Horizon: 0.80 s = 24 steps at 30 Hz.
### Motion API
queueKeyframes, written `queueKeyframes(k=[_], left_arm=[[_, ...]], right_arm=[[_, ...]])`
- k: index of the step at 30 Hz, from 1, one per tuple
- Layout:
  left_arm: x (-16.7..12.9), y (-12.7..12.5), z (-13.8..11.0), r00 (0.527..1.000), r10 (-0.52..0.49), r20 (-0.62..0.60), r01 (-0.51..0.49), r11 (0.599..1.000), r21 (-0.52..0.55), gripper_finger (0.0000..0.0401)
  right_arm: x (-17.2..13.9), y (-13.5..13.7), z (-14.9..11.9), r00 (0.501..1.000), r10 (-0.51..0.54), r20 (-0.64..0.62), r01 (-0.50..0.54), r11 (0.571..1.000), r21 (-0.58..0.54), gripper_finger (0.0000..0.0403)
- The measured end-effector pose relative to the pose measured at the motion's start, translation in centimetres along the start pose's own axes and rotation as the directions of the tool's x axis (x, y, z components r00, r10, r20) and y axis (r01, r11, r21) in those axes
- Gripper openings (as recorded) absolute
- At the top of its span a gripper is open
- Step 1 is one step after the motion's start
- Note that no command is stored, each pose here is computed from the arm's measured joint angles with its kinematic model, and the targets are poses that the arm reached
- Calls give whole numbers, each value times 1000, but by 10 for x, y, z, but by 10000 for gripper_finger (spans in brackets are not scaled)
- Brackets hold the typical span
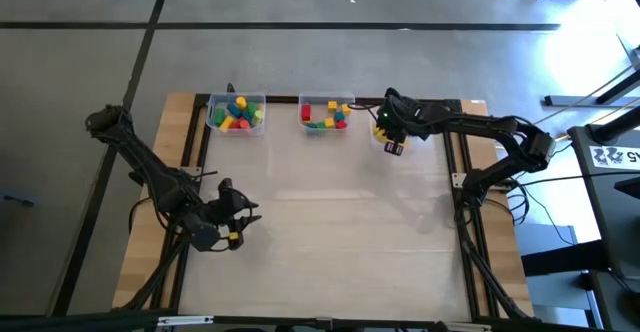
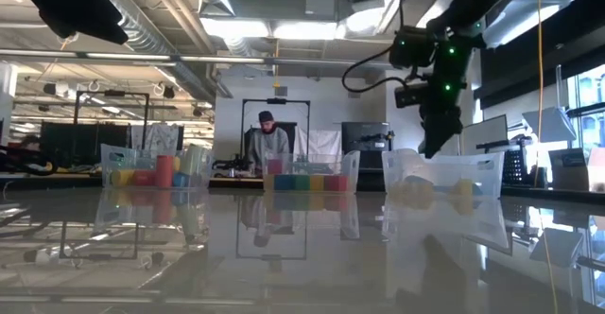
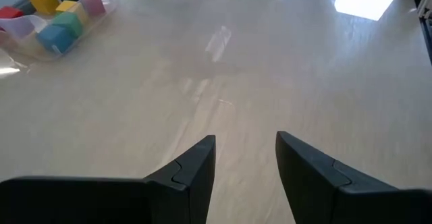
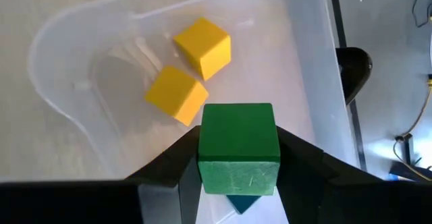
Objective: Sort blocks by size
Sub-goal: Put the triangular green block into the right bin, then return to Home Position
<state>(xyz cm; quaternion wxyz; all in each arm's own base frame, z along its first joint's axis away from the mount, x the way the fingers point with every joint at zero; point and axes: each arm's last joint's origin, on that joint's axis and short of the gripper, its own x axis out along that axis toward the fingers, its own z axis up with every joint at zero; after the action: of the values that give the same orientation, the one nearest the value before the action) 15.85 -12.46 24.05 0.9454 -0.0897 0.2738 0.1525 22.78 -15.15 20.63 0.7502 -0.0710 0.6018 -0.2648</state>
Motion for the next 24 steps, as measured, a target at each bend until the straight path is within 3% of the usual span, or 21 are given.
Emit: queueKeyframes(k=[7, 16, 24], left_arm=[[0, 0, 0, 1000, 4, 5, -4, 1000, -1, 150], [0, 0, 0, 1000, 4, 5, -4, 1000, -2, 150], [0, 0, 1, 1000, 1, 8, -1, 1000, 5, 150]], right_arm=[[2, 1, -2, 1000, -1, -2, 1, 1000, -1, 164], [2, 2, -1, 1000, 24, 9, -24, 1000, 0, 250], [-1, 10, 7, 993, 83, 88, -81, 996, -21, 259]])
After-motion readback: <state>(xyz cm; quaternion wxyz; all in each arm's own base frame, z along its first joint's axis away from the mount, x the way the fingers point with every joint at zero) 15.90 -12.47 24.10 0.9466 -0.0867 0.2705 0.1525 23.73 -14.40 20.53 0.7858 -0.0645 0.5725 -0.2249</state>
